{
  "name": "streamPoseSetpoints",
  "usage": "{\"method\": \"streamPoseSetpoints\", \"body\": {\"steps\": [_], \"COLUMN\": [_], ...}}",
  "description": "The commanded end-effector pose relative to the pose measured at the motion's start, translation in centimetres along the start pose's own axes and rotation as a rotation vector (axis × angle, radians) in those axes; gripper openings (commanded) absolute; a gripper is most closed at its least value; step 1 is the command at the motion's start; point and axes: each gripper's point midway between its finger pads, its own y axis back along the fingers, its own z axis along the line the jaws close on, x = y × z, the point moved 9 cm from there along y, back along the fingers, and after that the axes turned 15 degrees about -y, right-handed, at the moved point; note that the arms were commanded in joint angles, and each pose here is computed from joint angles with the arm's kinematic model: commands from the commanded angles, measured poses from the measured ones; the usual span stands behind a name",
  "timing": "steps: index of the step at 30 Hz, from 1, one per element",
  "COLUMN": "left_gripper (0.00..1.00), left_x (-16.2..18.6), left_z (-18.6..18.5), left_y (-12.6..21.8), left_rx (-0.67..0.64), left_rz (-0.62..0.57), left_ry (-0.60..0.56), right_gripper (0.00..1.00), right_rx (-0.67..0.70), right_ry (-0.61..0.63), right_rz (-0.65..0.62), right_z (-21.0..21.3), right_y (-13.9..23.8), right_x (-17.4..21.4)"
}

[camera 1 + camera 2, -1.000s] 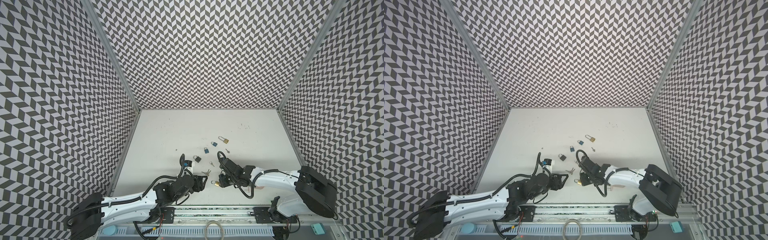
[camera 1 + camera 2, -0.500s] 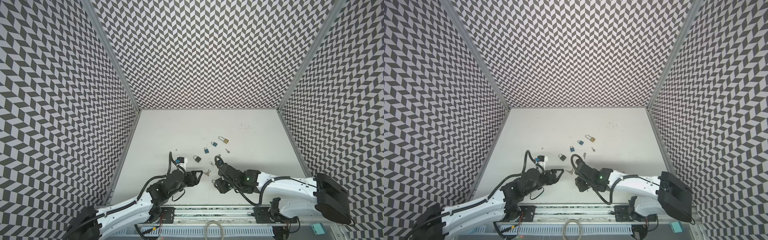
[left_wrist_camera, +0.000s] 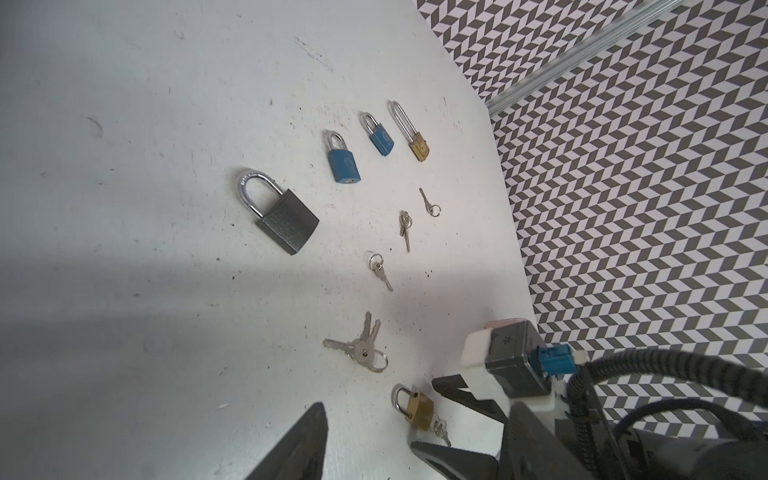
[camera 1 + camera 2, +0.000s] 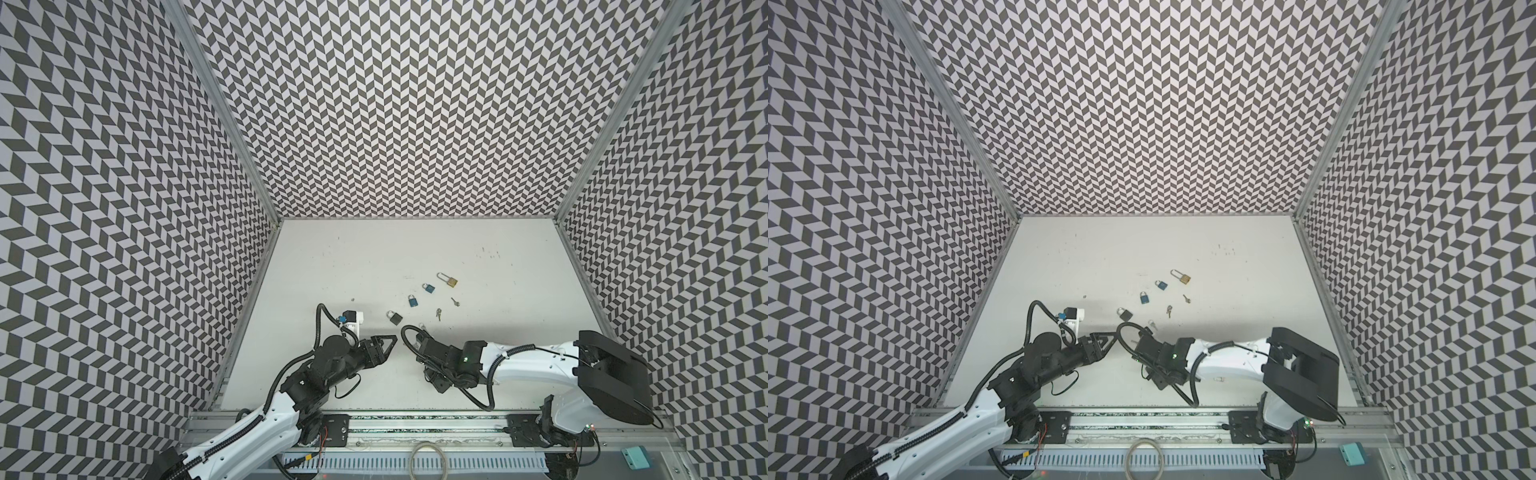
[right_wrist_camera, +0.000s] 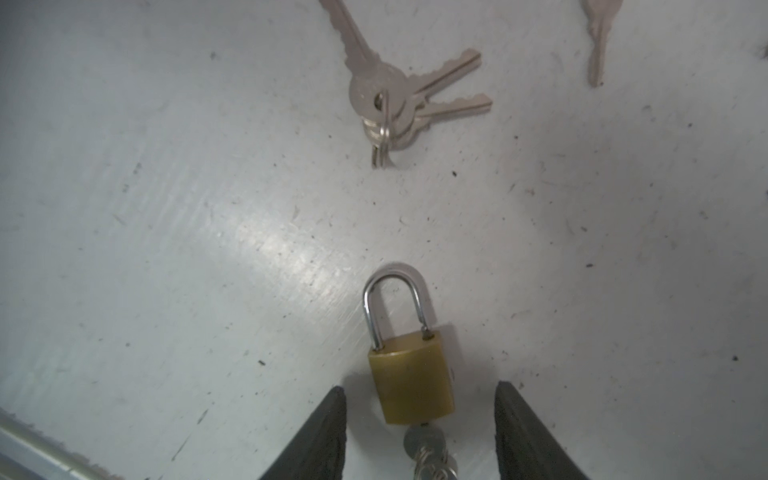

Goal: Lock with the key

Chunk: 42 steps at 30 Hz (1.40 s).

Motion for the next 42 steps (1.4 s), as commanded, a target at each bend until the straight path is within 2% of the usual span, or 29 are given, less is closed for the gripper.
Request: {"method": "streamPoseSetpoints", "body": {"steps": [1,16,20,26,29,33,37,42], "left_gripper": [0.70,0.69,0.69,0.70,0.74,0.76,0.74,0.67], "left_x": [0.2,-0.3,-1.2,-3.9,-5.2,-6.2,-6.3,-6.1], "left_z": [0.1,-0.2,-0.8,-3.3,-5.4,-8.0,-9.0,-9.3], "left_y": [-0.1,-0.1,-0.1,0.1,0.0,-0.3,-0.6,-1.3], "left_rx": [0.013,0.015,0.024,0.120,0.236,0.414,0.447,0.453], "left_rz": [0.006,0.001,-0.003,-0.011,0.006,0.049,0.068,0.073], "left_ry": [-0.001,-0.007,-0.026,-0.084,-0.155,-0.225,-0.244,-0.239], "right_gripper": [0.48,0.17,0.12,0.02,0.00,0.00,0.00,0.00], "right_rx": [-0.004,0.017,-0.018,-0.190,-0.284,-0.353,-0.366,-0.396], "right_ry": [0.029,0.020,-0.009,-0.026,0.001,0.030,0.059,0.112], "right_rz": [-0.013,-0.010,-0.104,-0.396,-0.535,-0.657,-0.689,-0.621], "right_z": [0.5,0.0,0.0,-0.5,-0.7,-0.6,-0.6,0.3], "right_y": [-0.3,-1.0,1.0,6.7,9.4,12.2,12.9,12.6], "right_x": [-0.5,-0.2,-1.2,-2.9,-3.5,-4.2,-4.4,-4.4]}}
